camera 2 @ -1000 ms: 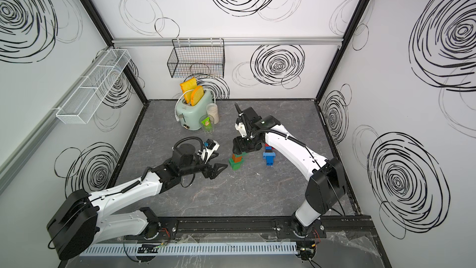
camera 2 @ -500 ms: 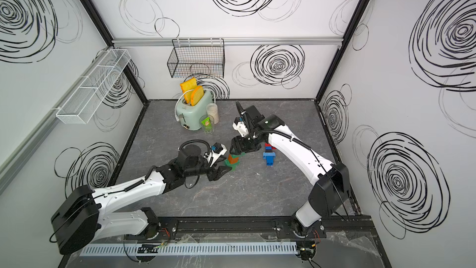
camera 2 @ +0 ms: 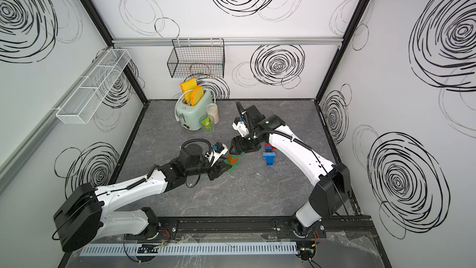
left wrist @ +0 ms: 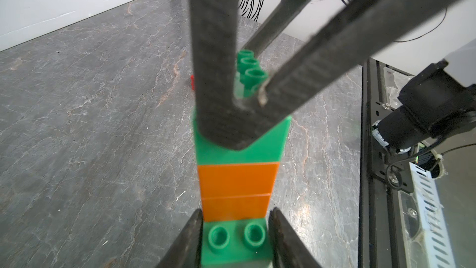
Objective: Assemble the letter f with lego
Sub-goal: Place the lego brick at the center of the board.
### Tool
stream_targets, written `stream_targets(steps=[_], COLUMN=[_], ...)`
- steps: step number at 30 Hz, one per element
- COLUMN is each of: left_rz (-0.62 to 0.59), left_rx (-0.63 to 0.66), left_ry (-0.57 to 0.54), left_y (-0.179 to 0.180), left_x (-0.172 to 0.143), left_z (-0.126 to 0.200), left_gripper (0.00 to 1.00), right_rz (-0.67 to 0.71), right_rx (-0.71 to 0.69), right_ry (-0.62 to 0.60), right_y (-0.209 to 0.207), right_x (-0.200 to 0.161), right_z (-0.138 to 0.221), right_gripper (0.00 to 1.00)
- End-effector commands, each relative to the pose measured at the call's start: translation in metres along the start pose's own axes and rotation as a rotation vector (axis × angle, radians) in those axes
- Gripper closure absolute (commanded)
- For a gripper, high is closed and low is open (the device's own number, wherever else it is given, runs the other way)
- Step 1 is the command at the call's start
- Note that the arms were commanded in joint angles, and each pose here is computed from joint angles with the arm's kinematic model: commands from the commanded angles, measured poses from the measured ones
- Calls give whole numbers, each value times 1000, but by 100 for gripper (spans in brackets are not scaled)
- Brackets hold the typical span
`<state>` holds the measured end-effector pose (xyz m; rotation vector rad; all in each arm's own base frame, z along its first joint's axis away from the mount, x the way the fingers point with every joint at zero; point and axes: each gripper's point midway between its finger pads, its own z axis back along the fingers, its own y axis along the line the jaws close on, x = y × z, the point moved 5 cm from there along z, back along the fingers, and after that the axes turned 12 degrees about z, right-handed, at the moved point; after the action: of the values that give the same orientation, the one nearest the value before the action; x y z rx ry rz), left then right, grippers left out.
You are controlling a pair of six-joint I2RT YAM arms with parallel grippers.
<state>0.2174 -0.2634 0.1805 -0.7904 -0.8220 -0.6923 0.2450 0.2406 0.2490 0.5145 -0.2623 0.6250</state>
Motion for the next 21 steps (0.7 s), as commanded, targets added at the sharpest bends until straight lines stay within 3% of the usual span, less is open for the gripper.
stream_targets(steps=[1,7,17,21], left_rz=[-23,-21,-12,6], left_rx=[-31,-44,-39,-45], left_ry=[-30,-23,-12,5], left_y=[-6,-8,-7,-6], left_x=[13,11,7,4], left_z=[0,-1,0,-3], left_gripper=[59,66,67,67], right_rz=[30,30,11,-39], right_rx=[23,31,13,-65], right_ry=[-16,-14,-44,-108], right_y=[8,8,2,-18], right_x=[-2,-2,5,20], right_z=[11,10,8,16], right_gripper=[44,41,18,10])
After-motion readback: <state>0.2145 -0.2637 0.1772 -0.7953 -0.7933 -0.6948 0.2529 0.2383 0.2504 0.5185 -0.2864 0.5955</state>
